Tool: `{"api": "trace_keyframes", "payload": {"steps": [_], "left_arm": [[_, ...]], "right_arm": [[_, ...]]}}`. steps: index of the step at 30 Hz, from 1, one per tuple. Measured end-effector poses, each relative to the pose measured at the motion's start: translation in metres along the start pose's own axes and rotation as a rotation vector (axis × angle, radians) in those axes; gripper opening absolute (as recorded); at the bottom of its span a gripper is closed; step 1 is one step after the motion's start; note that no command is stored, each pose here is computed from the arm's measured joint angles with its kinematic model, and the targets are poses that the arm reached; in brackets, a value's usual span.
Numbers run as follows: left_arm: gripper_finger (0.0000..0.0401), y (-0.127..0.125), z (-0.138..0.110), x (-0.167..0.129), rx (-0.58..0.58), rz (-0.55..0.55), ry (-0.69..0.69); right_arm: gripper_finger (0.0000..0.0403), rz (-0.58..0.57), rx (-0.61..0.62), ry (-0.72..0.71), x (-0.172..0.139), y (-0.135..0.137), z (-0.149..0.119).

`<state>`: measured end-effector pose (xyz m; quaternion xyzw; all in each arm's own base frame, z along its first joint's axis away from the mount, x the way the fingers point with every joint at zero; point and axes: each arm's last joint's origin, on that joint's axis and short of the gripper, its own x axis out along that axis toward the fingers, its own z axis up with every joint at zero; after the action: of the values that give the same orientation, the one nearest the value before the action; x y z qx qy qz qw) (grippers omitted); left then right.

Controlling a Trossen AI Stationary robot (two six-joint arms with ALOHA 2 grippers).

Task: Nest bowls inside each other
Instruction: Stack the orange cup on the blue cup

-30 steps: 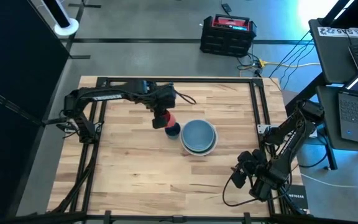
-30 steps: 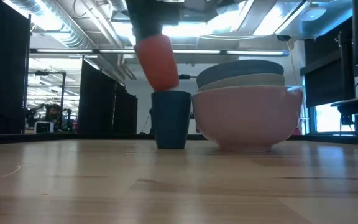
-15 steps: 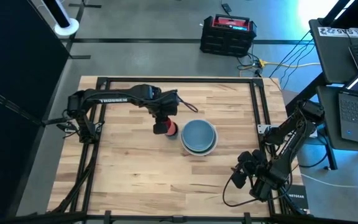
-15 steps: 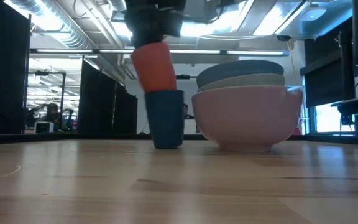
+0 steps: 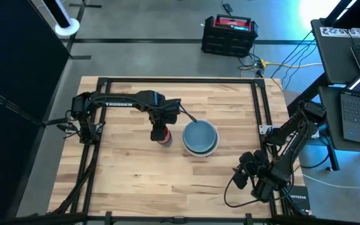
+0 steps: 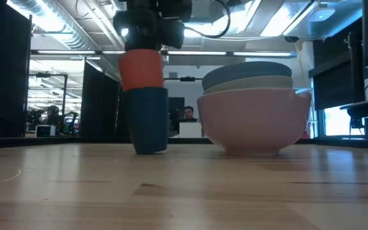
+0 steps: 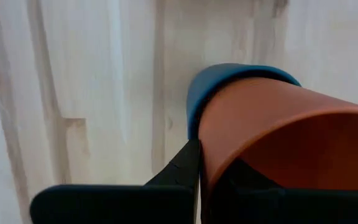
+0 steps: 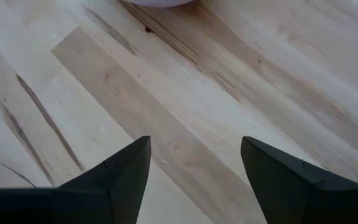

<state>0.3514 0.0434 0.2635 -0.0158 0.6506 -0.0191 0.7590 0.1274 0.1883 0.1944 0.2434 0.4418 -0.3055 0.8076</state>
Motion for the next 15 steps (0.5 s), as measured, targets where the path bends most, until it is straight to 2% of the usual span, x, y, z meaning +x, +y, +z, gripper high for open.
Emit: {"api": "trace_keyframes", "payload": {"steps": [15], "left_arm": [[0.0000,0.0000,0.0066,-0.0002,0.013,0.005,-0.068]], "right_arm": [[0.0237,-0.003,-0.002,-0.001,0.0000,-0.0003,0.0001]]}}
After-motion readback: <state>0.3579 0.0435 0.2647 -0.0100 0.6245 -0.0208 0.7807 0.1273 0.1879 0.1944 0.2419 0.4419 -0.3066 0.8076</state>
